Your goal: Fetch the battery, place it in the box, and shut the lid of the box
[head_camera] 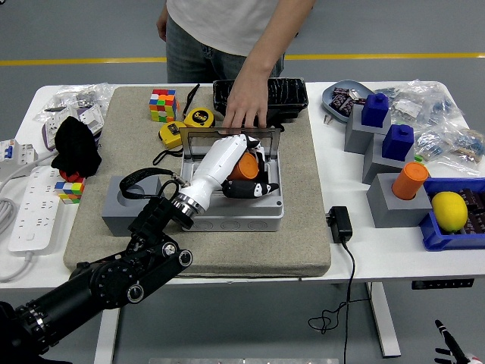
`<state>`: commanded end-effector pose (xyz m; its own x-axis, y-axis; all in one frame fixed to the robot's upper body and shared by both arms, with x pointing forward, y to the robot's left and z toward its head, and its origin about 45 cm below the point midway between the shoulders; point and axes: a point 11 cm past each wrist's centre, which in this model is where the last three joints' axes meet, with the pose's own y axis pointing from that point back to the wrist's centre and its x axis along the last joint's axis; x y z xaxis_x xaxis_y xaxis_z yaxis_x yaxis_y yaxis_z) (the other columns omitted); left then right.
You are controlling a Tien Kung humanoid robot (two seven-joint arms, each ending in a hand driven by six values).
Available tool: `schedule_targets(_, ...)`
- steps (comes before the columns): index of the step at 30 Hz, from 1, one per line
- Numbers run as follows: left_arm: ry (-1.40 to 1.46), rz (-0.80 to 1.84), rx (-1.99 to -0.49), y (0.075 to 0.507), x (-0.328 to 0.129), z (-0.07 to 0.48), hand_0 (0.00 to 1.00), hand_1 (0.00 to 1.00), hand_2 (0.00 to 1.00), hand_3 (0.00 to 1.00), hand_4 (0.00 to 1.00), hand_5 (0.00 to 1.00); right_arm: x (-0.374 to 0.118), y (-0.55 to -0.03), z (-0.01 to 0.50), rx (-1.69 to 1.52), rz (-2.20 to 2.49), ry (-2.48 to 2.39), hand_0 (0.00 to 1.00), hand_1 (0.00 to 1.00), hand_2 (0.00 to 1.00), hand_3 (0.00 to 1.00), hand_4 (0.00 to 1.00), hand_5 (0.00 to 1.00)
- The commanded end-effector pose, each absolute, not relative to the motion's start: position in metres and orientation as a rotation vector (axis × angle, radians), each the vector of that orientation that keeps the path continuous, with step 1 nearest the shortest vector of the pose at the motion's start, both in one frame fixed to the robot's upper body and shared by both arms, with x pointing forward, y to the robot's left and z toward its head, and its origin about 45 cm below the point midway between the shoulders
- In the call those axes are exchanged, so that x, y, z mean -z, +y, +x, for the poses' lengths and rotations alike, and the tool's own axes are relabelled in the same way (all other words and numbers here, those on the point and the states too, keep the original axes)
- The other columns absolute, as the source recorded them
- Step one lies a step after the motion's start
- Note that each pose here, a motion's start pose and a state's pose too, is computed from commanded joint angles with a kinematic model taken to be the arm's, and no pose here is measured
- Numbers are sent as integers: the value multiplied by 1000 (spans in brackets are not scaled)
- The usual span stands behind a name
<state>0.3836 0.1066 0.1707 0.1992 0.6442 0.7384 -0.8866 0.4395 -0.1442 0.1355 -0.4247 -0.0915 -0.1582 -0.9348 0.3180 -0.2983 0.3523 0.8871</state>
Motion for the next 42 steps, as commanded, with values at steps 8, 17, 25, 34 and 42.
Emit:
schedule_targets(8,-831,341,-1100,106,-171,383,38,19,64,45,998,181,92,-424,135,844,1116,-1670,938,830,762,793,998,998)
schedule_targets(17,-817,336,-1088,106,-171,383,103,67,99,89,998,338,91,-424,136,844,1117,-1672,938,831,763,793,998,998)
schedule_targets(25,-797,330,-1076,107,-170,384,387,555,496,473,998,407,92,-424,136,845,1118,-1671,939,830,763,793,998,998)
schedule_targets(34,-811,344,-1065,108,-171,386,677,715,607,562,998,415,91,-425,136,846,1119,-1673,938,830,763,793,998,998)
schedule_targets(42,-828,312,-1059,101,-180,383,716,740,649,579,998,424,91,-425,136,848,1118,-1674,939,829,762,793,998,998)
